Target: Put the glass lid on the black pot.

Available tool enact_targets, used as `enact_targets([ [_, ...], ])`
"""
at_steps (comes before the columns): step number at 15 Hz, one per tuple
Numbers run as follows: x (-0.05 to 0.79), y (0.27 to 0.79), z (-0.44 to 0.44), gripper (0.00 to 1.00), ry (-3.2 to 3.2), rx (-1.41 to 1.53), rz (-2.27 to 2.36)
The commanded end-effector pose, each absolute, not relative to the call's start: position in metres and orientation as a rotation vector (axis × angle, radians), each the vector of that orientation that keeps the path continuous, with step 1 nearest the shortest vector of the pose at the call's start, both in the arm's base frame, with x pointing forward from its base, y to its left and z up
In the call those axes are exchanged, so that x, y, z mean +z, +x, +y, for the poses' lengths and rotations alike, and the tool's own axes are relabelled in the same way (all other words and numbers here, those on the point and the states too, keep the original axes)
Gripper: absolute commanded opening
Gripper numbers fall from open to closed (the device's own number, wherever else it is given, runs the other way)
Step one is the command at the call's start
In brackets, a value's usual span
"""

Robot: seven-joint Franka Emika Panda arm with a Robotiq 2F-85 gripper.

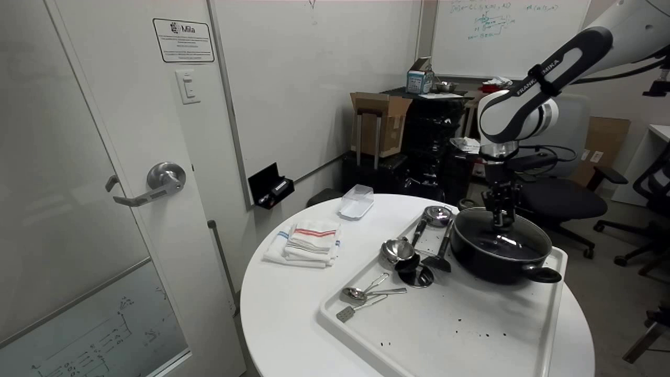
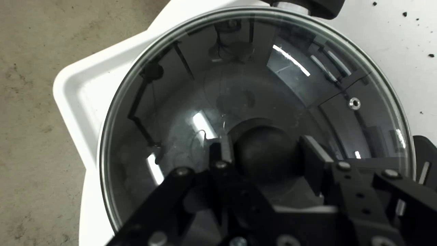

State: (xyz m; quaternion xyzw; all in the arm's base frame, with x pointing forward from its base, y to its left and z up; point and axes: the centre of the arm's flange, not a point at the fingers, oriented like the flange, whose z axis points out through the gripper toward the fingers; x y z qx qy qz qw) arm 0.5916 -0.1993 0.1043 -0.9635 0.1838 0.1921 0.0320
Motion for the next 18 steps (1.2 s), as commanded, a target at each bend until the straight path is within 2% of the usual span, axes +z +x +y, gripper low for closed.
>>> enact_targets([
  [1,0.118,0.584,-0.195,0.25,-2.924,0.602,0.604],
  [5,0.116,0.583,-0.195,0.25,-2.919,0.606,0.613],
  [6,0.116,0.583,-0.195,0.42,-2.917,0.607,0.614],
  [7,0.117,0.583,-0.195,0.75,-2.917,0.602,0.616],
  [9,0.119,0.582,-0.194,0.82,-2.921,0.594,0.611],
  [11,0.126,0.583,-0.192,0.97,-2.929,0.577,0.603],
  [12,0.13,0.583,-0.19,1.0,-2.932,0.565,0.596],
  [18,0.159,0.574,-0.173,1.0,-2.968,0.521,0.533],
])
